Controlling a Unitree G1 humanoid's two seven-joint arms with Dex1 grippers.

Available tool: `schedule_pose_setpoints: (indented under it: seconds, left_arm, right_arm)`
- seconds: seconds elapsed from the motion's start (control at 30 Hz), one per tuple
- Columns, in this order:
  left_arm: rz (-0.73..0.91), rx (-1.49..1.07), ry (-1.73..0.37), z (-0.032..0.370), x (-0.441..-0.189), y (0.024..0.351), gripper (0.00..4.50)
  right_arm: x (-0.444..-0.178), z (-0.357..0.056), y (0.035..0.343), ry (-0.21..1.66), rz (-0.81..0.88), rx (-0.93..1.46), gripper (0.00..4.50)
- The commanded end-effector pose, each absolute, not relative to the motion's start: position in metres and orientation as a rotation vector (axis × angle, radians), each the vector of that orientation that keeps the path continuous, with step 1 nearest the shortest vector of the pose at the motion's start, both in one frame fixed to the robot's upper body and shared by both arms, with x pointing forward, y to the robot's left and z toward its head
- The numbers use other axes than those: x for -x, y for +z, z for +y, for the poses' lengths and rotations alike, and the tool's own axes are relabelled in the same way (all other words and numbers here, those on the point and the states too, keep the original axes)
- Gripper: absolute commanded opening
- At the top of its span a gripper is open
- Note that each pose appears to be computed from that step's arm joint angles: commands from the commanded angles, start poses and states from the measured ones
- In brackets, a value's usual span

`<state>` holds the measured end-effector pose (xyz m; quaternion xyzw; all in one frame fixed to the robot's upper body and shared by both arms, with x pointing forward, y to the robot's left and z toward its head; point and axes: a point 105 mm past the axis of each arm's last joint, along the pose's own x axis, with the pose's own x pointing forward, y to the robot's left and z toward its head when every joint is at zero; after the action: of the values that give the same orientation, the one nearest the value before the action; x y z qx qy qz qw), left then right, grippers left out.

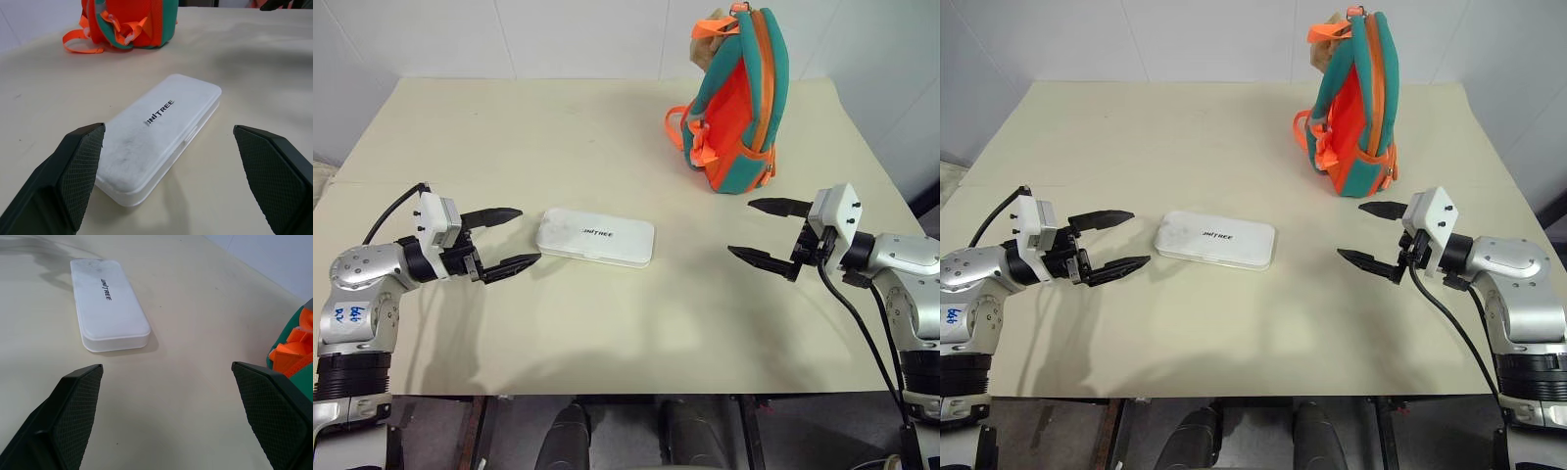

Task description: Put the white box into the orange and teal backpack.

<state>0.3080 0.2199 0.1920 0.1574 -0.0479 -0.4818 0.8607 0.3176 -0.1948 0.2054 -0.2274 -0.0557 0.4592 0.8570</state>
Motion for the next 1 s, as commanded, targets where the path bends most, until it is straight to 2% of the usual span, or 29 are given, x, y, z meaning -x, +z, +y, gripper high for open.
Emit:
schedule_pose_setpoints:
  seconds: [0.03, 0.17, 0.3, 0.53, 0.73, 0.8, 1.0]
  left_arm:
    - [-0.143, -0.351, -1.005, 0.219, -0.302, 0.201, 4.50]
    - [-0.138, -0.347, -1.004, 0.219, -0.300, 0.199, 4.50]
    - [-0.146, -0.364, -0.970, 0.226, -0.304, 0.203, 4.50]
    - [-0.133, -0.397, -0.807, 0.256, -0.322, 0.203, 2.39]
    - [-0.083, -0.414, -0.665, 0.264, -0.349, 0.182, 0.48]
    - [-0.062, -0.414, -0.599, 0.264, -0.363, 0.173, 0.07]
    - [-0.032, -0.362, -0.534, 0.245, -0.389, 0.154, 0.07]
  right_arm:
    - [-0.317, -0.193, 0.212, 0.969, -0.162, 0.489, 4.46]
    - [-0.318, -0.191, 0.211, 0.973, -0.168, 0.486, 4.46]
    - [-0.320, -0.167, 0.205, 1.019, -0.179, 0.488, 4.46]
    - [-0.335, -0.135, 0.183, 1.002, -0.157, 0.513, 2.23]
    - [-0.360, -0.125, 0.166, 0.917, -0.134, 0.518, 0.11]
    - [-0.368, -0.121, 0.162, 0.893, -0.120, 0.508, 0.00]
    - [-0.382, -0.111, 0.149, 0.843, -0.076, 0.488, 0.00]
